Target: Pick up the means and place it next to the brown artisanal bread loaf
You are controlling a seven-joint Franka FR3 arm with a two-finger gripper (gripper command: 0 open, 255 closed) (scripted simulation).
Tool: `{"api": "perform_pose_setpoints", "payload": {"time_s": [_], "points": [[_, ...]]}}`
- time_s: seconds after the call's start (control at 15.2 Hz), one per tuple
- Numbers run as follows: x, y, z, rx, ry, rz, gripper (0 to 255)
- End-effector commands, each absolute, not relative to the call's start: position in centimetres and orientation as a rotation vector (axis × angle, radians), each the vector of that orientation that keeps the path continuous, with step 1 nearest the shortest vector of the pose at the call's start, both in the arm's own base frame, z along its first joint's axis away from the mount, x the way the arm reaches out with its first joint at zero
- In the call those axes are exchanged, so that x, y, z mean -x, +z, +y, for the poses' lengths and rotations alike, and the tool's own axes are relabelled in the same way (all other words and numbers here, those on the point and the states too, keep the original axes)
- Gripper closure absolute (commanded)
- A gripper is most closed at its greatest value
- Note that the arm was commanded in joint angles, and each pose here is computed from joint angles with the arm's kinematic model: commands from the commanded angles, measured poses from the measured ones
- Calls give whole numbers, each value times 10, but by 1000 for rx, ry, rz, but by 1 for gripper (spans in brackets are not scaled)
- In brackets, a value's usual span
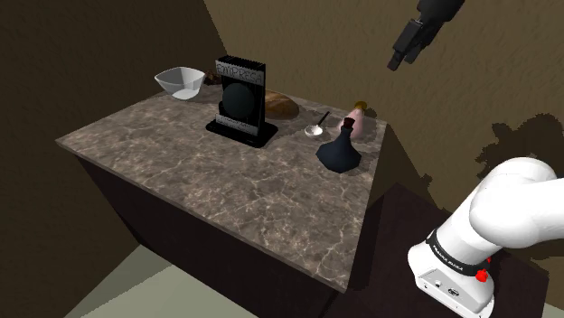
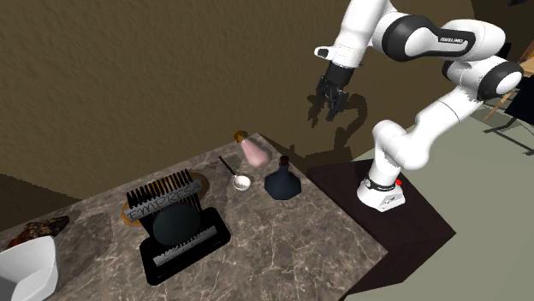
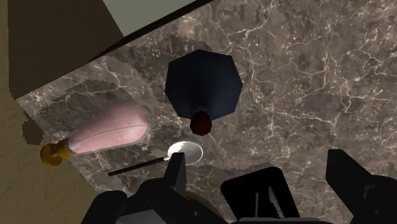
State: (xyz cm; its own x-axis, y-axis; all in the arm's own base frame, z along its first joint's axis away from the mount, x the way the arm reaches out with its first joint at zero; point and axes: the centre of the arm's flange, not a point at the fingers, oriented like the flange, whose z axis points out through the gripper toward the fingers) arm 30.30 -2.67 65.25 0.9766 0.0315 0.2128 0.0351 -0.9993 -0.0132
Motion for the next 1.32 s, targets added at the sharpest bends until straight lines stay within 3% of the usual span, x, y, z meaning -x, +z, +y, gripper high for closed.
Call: {"api": "perform_pose_setpoints", "payload": {"time_s": [0.0,1.25], "points": [[-303,653,-27,3106,-334,-52,0],[-432,438,-58,3179,-124,-145,0]]}}
